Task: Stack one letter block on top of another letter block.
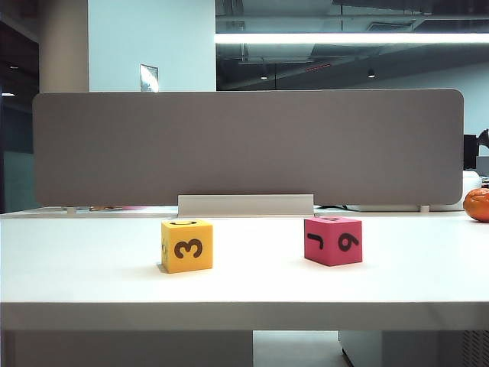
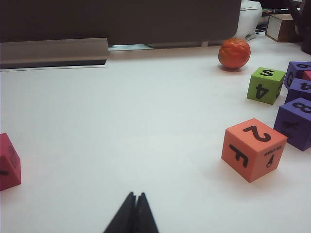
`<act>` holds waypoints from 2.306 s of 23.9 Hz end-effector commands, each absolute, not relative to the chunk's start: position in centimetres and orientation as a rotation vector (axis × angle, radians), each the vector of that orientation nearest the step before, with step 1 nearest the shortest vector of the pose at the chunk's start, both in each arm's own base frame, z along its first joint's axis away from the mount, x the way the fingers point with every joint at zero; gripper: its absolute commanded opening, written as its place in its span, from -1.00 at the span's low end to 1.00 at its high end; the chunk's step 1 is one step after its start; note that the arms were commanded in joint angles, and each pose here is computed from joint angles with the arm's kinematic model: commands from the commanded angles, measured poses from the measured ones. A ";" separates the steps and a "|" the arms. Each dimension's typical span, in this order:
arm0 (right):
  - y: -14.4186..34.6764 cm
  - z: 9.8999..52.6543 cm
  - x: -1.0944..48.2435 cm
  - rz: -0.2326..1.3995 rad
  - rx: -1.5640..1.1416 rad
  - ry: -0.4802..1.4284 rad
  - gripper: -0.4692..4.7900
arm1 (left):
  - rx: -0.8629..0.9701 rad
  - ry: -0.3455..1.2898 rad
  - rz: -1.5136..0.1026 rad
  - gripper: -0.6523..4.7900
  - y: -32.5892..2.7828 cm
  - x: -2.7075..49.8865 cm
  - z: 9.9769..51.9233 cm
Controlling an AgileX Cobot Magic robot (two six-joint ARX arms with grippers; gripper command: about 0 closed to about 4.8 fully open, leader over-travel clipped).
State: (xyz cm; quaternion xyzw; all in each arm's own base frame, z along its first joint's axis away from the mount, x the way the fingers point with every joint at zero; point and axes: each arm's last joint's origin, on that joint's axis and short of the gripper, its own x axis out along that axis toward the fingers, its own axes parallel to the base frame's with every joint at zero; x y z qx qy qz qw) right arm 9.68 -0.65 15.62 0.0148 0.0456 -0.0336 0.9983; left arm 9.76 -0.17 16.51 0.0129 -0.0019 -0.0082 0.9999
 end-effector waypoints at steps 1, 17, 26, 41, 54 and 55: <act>-0.6 15.5 9.7 -0.066 0.032 0.086 -0.84 | 0.026 -0.012 -0.019 -0.78 -0.2 9.7 16.7; -0.6 15.5 9.7 -0.066 0.033 0.084 -0.84 | 0.026 -0.013 -0.019 -0.78 -0.2 9.7 16.7; -0.2 15.5 9.7 0.076 0.118 0.091 -0.84 | 0.026 -0.013 -0.019 -0.78 -0.2 9.7 16.7; 0.9 15.6 9.4 0.493 0.134 0.111 -0.84 | 0.026 -0.013 -0.067 -0.78 -0.3 9.7 16.7; 1.0 15.3 9.3 0.532 0.145 0.143 -0.84 | -0.071 -0.098 -0.275 -0.78 -0.9 9.4 18.1; 1.0 15.3 9.3 0.532 0.145 0.143 -0.84 | -0.072 -0.106 -0.275 -0.78 -0.9 9.4 18.4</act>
